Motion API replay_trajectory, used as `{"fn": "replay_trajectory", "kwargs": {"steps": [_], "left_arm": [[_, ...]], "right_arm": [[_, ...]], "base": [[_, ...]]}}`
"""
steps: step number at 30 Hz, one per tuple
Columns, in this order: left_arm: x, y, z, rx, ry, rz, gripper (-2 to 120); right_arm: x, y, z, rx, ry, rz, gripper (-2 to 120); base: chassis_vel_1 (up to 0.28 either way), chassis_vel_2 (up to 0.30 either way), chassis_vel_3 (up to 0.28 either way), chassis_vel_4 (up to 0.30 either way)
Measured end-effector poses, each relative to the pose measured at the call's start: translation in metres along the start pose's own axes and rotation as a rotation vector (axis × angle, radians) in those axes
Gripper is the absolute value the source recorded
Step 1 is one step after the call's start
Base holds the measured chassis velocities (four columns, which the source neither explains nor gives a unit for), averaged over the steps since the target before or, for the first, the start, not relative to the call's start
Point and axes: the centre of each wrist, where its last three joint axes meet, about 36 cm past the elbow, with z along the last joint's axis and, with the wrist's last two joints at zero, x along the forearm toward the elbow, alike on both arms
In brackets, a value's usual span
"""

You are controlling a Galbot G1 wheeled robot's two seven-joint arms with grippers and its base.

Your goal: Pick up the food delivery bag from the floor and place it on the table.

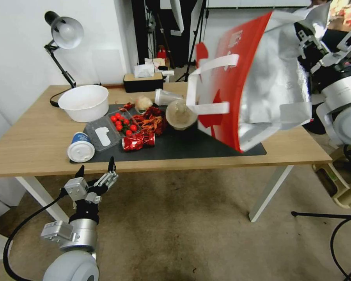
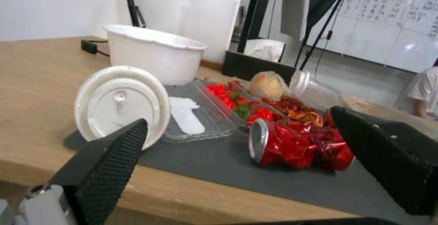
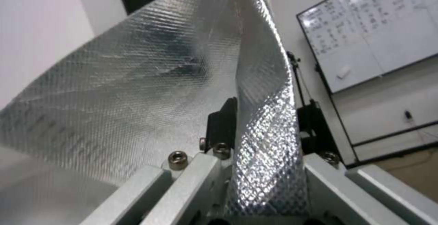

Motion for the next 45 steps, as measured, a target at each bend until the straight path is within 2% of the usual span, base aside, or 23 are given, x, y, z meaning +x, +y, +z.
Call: {"fn": "replay_trajectory", "kwargs": {"steps": [8,16,33,37,38,41,42,45], "left_arm": [[0.003,0.000,0.000,-0.004,-0.002,-0.003,100],[0.004,-0.001,-0.002,-0.005,-0.007,0.000,100],[0.004,-0.001,0.000,-0.003,-0.006,0.002,100],[0.003,-0.001,0.002,-0.002,-0.002,0.006,100],[0.003,-0.001,0.002,-0.002,-0.002,0.006,100],[0.002,-0.001,0.004,-0.002,0.002,0.008,100],[0.002,-0.001,0.004,-0.002,0.002,0.008,100],[0.001,-0.001,0.005,-0.002,0.005,0.009,100]], "right_arm": [[0.005,-0.019,0.003,0.053,0.044,0.098,0],[0.011,-0.028,0.013,0.057,0.091,0.158,0],[0.009,-0.033,0.015,0.137,0.130,0.232,2],[0.006,-0.037,0.015,0.174,0.125,0.238,24],[0.006,-0.037,0.015,0.174,0.125,0.238,24],[0.006,-0.039,0.018,0.228,0.120,0.207,36],[0.006,-0.039,0.018,0.228,0.120,0.207,36],[0.005,-0.041,0.021,0.280,0.099,0.201,52]], "base": [[0.000,0.000,0.000,0.000],[0.000,0.000,0.000,0.000],[0.000,0.000,0.000,0.000],[0.000,0.000,0.000,0.000],[0.000,0.000,0.000,0.000],[0.000,0.000,0.000,0.000],[0.000,0.000,0.000,0.000],[0.000,0.000,0.000,0.000]]}}
